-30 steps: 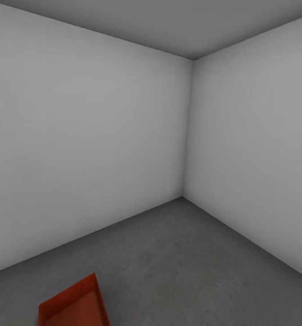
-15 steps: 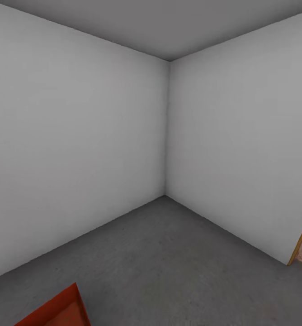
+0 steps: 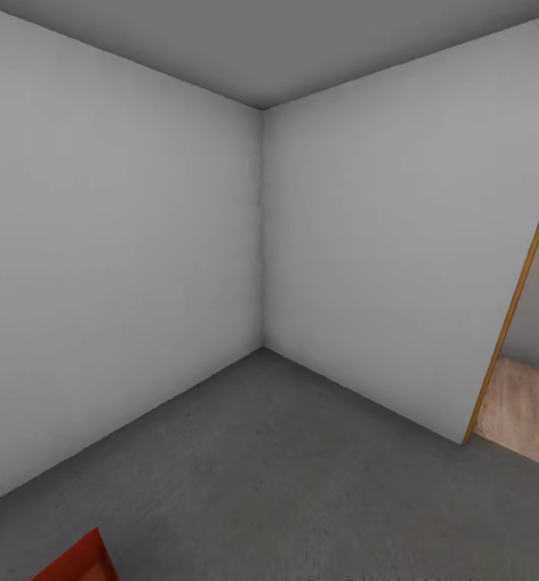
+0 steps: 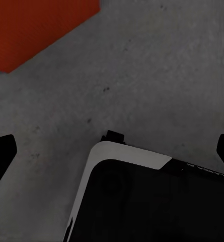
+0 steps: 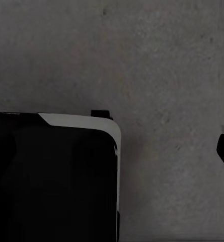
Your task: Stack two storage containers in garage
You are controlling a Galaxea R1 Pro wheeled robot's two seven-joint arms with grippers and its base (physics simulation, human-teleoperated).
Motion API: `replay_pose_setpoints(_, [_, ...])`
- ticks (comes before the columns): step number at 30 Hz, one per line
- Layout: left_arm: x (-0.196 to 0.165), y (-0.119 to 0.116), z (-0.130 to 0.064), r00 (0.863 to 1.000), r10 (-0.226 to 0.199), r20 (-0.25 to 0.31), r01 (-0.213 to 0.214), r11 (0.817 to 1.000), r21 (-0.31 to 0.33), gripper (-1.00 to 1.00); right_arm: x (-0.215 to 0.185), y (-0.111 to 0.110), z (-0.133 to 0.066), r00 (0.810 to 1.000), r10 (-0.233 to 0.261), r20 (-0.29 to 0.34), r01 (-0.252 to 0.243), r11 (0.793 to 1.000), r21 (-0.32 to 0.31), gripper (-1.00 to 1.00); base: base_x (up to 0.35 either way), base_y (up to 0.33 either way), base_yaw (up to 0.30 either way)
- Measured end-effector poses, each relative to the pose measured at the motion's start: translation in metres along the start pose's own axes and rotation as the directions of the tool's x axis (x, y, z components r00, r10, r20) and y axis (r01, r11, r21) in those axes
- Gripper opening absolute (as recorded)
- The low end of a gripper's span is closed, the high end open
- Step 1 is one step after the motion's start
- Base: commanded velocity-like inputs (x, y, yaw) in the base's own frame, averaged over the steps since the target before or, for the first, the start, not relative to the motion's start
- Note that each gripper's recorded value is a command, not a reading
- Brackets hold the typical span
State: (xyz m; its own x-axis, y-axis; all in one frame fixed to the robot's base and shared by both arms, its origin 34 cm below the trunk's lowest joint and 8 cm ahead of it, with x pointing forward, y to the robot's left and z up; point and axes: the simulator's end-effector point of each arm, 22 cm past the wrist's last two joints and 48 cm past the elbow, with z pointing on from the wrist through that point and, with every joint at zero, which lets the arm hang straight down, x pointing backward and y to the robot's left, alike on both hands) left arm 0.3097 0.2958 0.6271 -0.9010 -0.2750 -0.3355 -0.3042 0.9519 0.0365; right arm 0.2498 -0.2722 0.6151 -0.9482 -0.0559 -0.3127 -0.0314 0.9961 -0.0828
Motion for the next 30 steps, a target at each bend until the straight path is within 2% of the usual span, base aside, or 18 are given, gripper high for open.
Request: replay_pose_setpoints(30, [0.0000, 0.0000, 0.0000, 1.000, 0.000, 0.000, 0.000, 1.000, 0.000, 1.00, 0.0000, 0.0024, 0.0000, 1.000, 0.000, 0.000, 0.000, 1.000, -0.011, 1.00, 0.000, 0.000, -0.294])
